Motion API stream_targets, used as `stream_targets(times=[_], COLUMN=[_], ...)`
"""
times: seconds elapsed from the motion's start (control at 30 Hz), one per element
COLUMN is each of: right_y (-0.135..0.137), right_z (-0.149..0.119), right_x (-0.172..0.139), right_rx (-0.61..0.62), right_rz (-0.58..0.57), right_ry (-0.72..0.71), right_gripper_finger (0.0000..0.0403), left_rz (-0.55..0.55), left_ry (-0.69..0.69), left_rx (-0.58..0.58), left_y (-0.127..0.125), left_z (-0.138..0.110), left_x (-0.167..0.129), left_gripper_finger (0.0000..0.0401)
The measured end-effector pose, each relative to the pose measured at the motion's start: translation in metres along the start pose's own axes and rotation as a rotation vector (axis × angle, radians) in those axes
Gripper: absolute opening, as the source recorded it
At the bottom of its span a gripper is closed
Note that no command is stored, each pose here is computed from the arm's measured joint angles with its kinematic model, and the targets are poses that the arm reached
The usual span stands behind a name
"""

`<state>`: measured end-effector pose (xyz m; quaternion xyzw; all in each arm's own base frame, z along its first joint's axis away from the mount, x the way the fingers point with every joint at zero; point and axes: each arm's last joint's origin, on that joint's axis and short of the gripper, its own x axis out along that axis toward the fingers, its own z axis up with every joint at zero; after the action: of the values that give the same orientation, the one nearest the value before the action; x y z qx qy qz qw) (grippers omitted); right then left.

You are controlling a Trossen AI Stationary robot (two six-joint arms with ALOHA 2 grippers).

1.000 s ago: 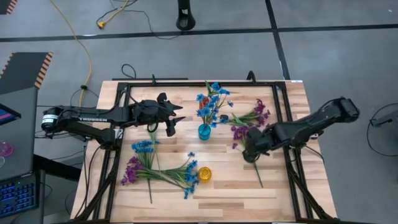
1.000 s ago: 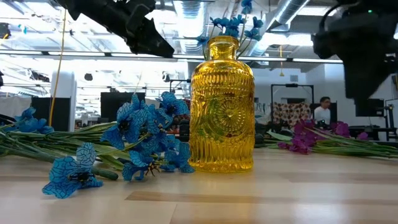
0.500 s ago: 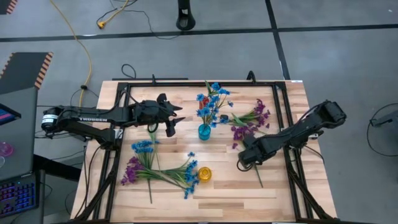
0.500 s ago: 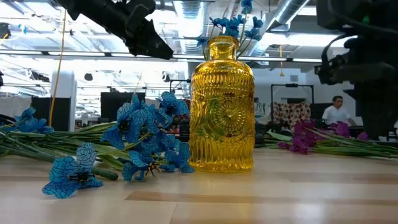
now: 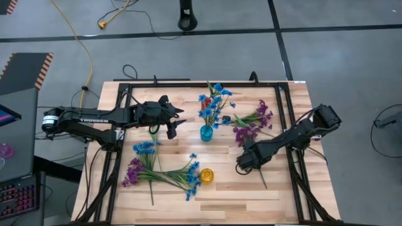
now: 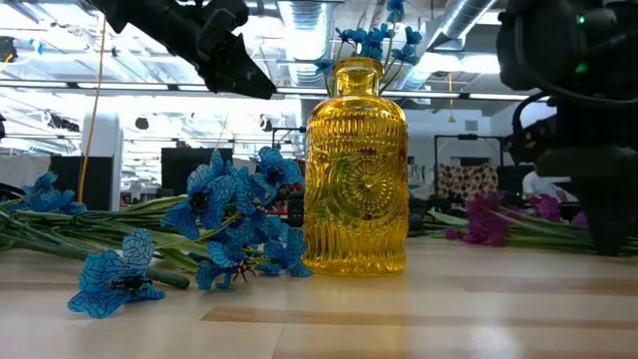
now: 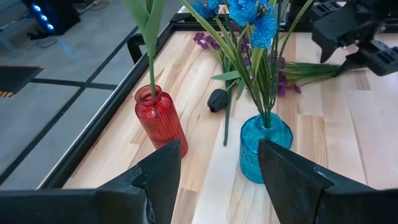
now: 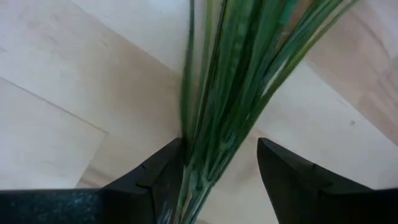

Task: Sort flowers into vase by color
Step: Put the middle right violet flower into the yellow crystal vase

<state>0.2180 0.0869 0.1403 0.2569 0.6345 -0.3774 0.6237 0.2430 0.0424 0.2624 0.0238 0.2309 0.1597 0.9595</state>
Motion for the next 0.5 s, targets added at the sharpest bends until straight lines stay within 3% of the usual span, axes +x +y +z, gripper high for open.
stream_targets(times=[0.23, 0.5], right_y=[0.0060, 0.0082], right_z=[0.0004, 0.0002], right_x=[0.0051, 0.0055], right_rx=[-0.024, -0.028], right_rz=[0.027, 0.051], right_ry=[0.032, 0.044], right_gripper_finger=[0.0212, 0.0123], left_rz=[0.000, 0.001], left_ry=[0.000, -0.004], left_rx=[0.000, 0.006], left_y=[0.0000, 0.0003], left_z=[0.0000, 0.0006], left_x=[0.0000, -0.0013], left_gripper_finger=[0.0201, 0.0201])
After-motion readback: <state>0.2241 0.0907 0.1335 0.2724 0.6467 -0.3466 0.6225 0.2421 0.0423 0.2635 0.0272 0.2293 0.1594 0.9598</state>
